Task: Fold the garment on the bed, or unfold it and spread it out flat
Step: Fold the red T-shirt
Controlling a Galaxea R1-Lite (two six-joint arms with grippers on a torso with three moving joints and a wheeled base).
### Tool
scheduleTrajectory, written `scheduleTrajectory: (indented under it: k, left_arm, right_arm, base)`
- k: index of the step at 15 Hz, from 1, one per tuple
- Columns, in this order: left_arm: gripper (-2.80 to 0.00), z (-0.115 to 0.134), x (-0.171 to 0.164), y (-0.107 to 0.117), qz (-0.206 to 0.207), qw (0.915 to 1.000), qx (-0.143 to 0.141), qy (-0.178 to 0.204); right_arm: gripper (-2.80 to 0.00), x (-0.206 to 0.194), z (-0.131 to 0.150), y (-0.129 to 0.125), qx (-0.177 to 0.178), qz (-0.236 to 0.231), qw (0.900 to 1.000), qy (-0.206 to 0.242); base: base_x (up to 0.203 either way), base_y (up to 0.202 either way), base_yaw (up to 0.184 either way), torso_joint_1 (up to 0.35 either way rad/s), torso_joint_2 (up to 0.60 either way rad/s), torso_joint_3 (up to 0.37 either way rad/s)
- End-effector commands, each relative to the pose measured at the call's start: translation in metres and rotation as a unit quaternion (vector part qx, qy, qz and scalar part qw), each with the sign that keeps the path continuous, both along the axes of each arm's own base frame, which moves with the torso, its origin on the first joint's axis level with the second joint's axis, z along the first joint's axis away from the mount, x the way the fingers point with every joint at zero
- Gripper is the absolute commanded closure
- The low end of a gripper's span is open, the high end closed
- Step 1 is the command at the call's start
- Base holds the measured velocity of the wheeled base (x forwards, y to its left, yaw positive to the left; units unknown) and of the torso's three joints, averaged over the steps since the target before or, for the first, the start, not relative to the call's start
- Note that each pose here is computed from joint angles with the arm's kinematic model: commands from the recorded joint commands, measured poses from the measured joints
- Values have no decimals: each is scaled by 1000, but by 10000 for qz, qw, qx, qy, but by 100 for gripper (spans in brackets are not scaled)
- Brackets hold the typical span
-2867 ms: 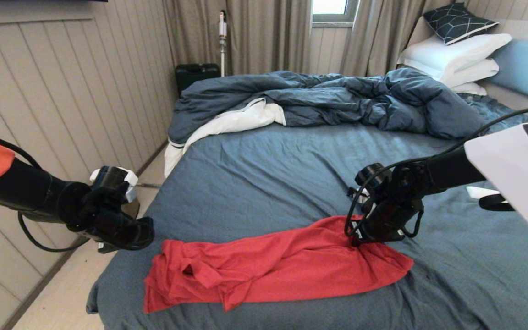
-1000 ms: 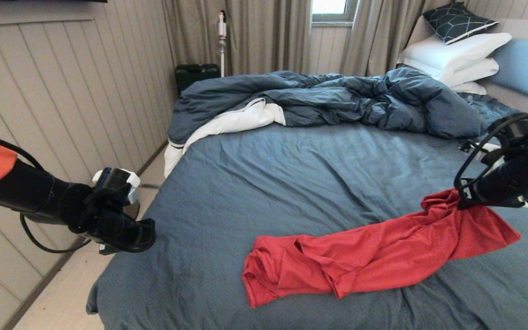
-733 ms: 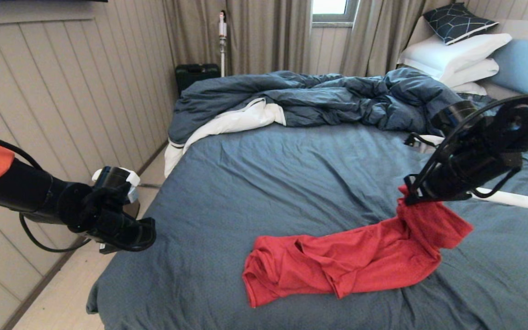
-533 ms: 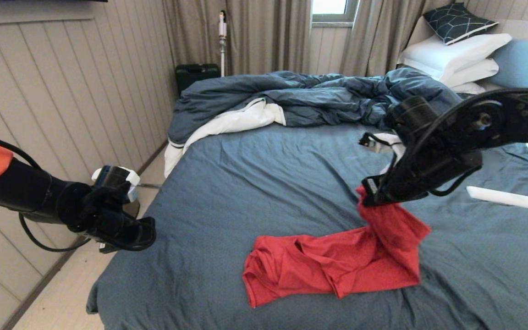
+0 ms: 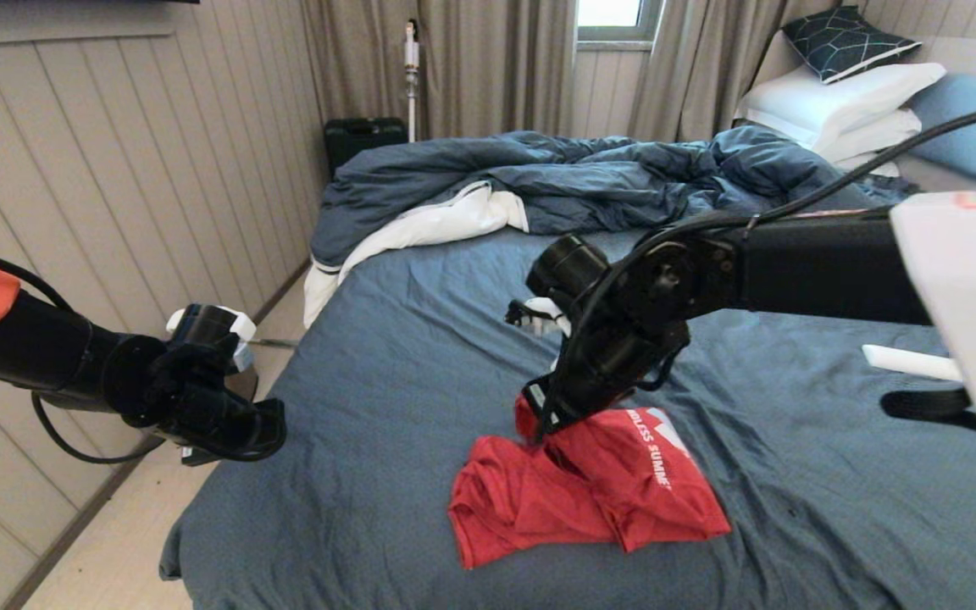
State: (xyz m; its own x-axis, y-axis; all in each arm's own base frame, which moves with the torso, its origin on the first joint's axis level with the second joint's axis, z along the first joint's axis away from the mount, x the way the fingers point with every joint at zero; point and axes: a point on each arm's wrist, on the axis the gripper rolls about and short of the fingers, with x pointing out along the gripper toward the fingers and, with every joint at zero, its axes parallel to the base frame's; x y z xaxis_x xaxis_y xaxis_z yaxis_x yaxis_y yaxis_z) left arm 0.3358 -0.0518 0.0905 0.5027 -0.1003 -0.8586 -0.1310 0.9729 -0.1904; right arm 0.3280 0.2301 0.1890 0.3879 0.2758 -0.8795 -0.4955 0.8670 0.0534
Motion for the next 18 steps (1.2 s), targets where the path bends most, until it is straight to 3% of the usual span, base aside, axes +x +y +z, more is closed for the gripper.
scheduleTrajectory:
  k: [1,7,8,12,15,18]
  left_arm:
    - [0,-3,1,0,7,10000,0,42]
    - [0,-2,1,0,-3,10000,-3,26]
    - [0,-2,1,0,-3,10000,-4,21]
    - [0,-1,1,0,6,10000,-9,14]
    - [0,-2,1,0,10,10000,-3,33]
    - [0,-2,2,0,9,10000,0,28]
  right_arm:
    - [0,6,-27,25,-166,212,9994,224]
    - [0,-10,-46,57,-342,607,9970,347]
    - [-280,-11,-48,58,-404,611,9967,340]
    - [-280,-14,-37,57,-321,631,9973,200]
    - [-280,-21,0,43,-37,554,9983,-158]
    - [-280,-14,26,3,78,89,9994,-331]
  base:
    - [0,0,0,0,0,0]
    - [0,0,0,0,0,0]
    - [0,0,0,0,0,0]
    - [0,0,0,0,0,0]
    - [0,0,0,0,0,0]
    - [0,0,0,0,0,0]
